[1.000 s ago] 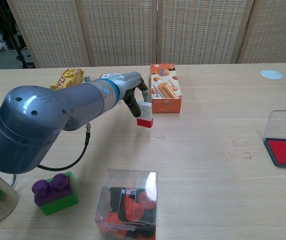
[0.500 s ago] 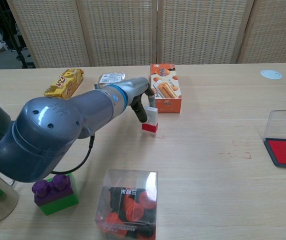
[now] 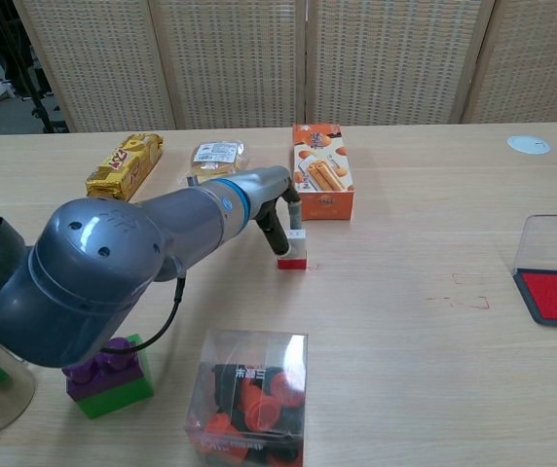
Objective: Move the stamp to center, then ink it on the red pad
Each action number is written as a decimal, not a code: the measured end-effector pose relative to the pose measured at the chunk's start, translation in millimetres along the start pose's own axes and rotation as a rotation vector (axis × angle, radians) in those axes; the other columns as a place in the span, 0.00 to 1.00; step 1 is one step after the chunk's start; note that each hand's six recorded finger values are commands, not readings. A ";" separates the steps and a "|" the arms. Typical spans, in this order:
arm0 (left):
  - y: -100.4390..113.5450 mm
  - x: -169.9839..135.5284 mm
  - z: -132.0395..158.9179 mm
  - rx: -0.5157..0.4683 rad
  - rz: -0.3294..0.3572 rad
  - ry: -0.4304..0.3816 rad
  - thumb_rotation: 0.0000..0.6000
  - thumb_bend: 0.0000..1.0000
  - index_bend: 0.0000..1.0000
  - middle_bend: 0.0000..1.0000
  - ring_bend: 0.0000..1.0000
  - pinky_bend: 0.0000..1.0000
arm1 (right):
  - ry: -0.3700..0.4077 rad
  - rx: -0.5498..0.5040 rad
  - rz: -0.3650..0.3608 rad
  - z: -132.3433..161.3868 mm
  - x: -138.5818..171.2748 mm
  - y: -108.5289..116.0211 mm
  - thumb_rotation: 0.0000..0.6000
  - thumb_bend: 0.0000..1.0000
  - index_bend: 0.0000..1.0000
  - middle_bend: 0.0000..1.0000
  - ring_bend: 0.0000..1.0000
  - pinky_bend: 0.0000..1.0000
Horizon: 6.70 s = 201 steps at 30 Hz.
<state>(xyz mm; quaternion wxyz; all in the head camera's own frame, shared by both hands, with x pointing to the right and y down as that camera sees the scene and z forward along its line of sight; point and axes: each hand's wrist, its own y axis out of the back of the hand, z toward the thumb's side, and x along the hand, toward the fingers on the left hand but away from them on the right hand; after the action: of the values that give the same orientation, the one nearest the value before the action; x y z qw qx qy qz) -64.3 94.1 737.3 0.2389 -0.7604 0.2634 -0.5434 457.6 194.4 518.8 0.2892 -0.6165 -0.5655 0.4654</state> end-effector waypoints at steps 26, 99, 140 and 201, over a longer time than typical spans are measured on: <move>45.7 -19.6 -3.6 0.001 0.126 -0.078 1.00 0.00 0.00 0.00 0.00 0.00 | 0.013 0.032 -0.005 0.5 2.2 1.5 1.00 0.00 0.01 0.00 0.00 0.00; 161.4 -274.2 -332.7 -0.297 0.522 0.212 1.00 0.00 0.00 0.00 0.00 0.00 | 0.154 0.375 0.501 287.3 -106.4 -291.9 1.00 0.29 0.45 0.99 1.00 1.00; 167.3 -274.9 -343.1 -0.316 0.528 0.237 1.00 0.00 0.00 0.00 0.00 0.00 | 0.102 0.389 0.533 295.3 -106.8 -332.2 1.00 0.36 0.45 0.99 1.00 1.00; 144.5 -264.1 -320.5 -0.221 0.469 0.222 1.00 0.00 0.00 0.00 0.00 0.00 | -0.108 0.247 0.481 63.8 -73.3 -159.7 1.00 0.61 0.59 0.99 1.00 1.00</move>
<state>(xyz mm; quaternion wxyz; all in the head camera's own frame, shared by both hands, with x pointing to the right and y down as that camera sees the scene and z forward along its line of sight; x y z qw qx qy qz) -461.3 135.8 553.0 0.2434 -0.6359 0.5142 -0.5215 337.1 143.5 652.4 0.2128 -0.6674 -0.3563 0.6184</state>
